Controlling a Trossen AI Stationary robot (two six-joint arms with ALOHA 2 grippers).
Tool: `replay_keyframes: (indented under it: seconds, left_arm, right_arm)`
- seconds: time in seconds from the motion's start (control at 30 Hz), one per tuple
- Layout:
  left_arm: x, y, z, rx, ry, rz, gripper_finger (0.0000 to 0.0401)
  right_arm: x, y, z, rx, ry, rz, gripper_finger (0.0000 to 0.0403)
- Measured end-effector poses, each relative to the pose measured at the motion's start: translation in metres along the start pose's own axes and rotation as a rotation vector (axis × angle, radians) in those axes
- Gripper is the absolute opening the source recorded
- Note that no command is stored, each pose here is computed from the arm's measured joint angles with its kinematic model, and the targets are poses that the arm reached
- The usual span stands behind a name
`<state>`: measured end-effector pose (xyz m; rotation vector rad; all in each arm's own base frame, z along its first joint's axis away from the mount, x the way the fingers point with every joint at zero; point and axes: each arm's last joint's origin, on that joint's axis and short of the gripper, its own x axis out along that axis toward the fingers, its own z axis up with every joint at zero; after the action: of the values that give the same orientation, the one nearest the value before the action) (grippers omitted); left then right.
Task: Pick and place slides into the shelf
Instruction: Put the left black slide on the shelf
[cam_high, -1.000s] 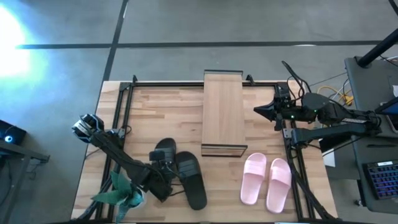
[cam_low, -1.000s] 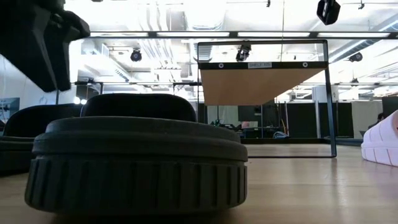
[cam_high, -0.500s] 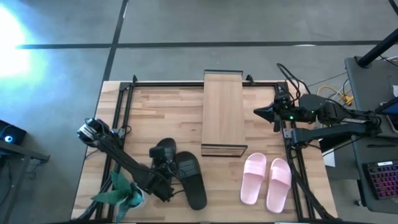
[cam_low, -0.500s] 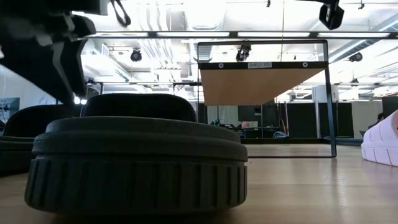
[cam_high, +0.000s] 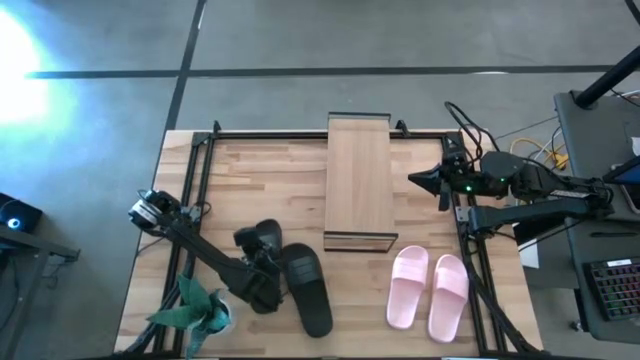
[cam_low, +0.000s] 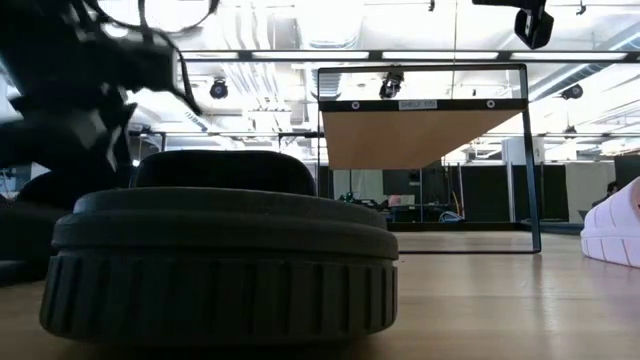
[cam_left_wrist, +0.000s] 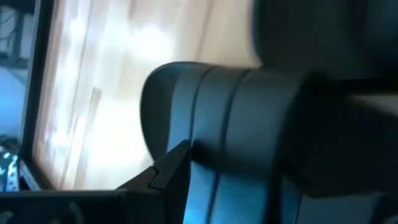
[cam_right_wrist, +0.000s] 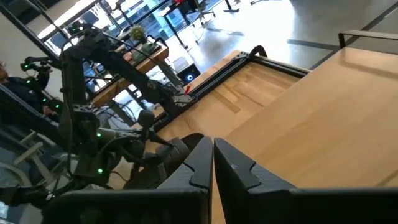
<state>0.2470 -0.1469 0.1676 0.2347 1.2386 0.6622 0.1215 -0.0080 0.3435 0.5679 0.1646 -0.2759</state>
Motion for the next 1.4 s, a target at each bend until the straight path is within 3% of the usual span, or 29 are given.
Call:
replay_keyframes:
  seconds: [0.2,0.43,0.63,0.77,0.97,1.1,1.23,1.4]
  left_arm:
    - [0.016,0.008,-0.002,-0.005,0.044,0.043,0.0106]
    - [0.022,0.014,0.003,-0.026,0.058,0.052,0.0013]
    - [0.009,0.036,0.012,0.066,-0.04,0.094,0.0003]
    - [-0.018,0.066,0.023,0.141,-0.179,0.147,0.0002]
    - [-0.075,0.126,0.046,0.16,-0.411,0.142,0.0001]
    - [-0.104,0.166,0.065,0.162,-0.588,0.124,0.0001]
    - [-0.112,0.202,0.085,0.183,-0.738,0.09,0.0001]
    - [-0.095,0.234,0.108,0.328,-0.785,0.181,0.0]
  right_arm:
    - [0.0,0.0,0.0,0.0,-0.009,-0.015,0.0008]
    - [0.0,0.0,0.0,0.0,-0.008,-0.016,0.0008]
    - [0.0,-0.001,0.0,0.0,-0.009,-0.017,0.0008]
    - [0.0,-0.001,0.0,0.0,-0.009,-0.018,0.0009]
    - [0.0,0.0,0.001,0.002,-0.015,-0.011,0.0008]
    - [0.001,0.004,0.003,-0.003,-0.015,0.061,0.0008]
    - [0.008,0.006,0.003,0.019,0.002,0.078,0.0008]
    - [0.023,0.008,0.0,0.022,0.033,0.053,0.0008]
